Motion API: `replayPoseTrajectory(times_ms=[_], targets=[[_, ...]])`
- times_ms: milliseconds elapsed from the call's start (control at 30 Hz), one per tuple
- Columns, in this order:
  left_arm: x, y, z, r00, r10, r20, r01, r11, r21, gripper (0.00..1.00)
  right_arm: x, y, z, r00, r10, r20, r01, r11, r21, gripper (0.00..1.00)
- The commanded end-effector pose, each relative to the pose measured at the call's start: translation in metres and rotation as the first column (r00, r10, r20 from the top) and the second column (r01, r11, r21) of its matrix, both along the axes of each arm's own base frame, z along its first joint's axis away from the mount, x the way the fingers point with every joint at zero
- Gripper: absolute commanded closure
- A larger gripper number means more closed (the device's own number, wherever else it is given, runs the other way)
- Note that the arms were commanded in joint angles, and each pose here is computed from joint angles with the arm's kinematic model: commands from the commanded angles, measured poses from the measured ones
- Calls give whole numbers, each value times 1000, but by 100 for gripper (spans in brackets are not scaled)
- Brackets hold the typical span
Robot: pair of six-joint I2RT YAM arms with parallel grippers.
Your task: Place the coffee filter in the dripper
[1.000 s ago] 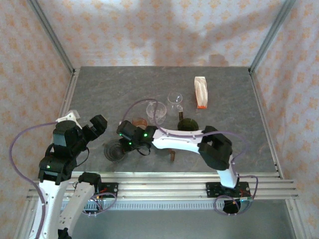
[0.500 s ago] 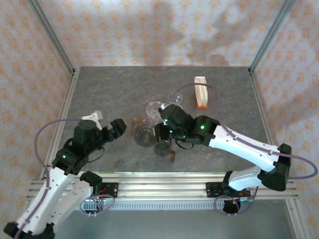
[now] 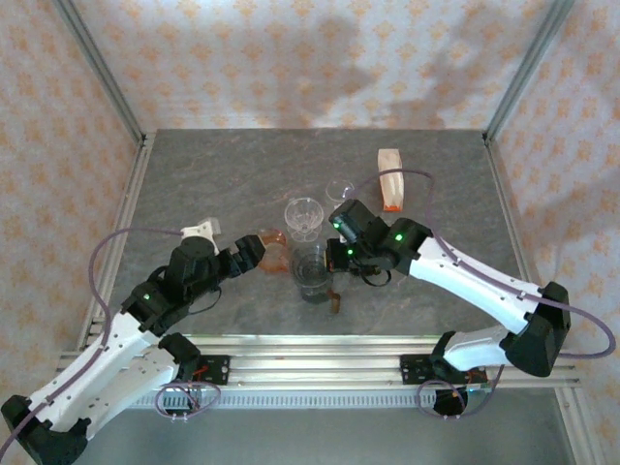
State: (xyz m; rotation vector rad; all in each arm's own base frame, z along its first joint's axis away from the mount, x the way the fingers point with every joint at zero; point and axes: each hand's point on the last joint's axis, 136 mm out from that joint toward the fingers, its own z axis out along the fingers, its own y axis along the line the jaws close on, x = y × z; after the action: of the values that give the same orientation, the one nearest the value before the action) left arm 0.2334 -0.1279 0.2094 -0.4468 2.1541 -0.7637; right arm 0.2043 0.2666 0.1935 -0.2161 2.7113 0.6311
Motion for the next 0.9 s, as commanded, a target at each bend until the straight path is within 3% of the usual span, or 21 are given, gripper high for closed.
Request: replayPoseTrajectory(times_ms=[0, 433, 867], targets=[[2, 7, 5, 999, 40, 28, -40, 999, 1, 1, 5, 1, -2, 1000, 2, 13, -2, 1000, 22, 100], [2, 7, 1, 999, 38, 12, -38, 999, 14, 1, 8, -2, -17, 1000, -22, -6, 22, 1000, 6, 100], [2, 7, 1, 999, 35, 4, -35, 999, 31, 1, 12, -2, -21, 999, -33, -12, 32, 999, -14, 92]])
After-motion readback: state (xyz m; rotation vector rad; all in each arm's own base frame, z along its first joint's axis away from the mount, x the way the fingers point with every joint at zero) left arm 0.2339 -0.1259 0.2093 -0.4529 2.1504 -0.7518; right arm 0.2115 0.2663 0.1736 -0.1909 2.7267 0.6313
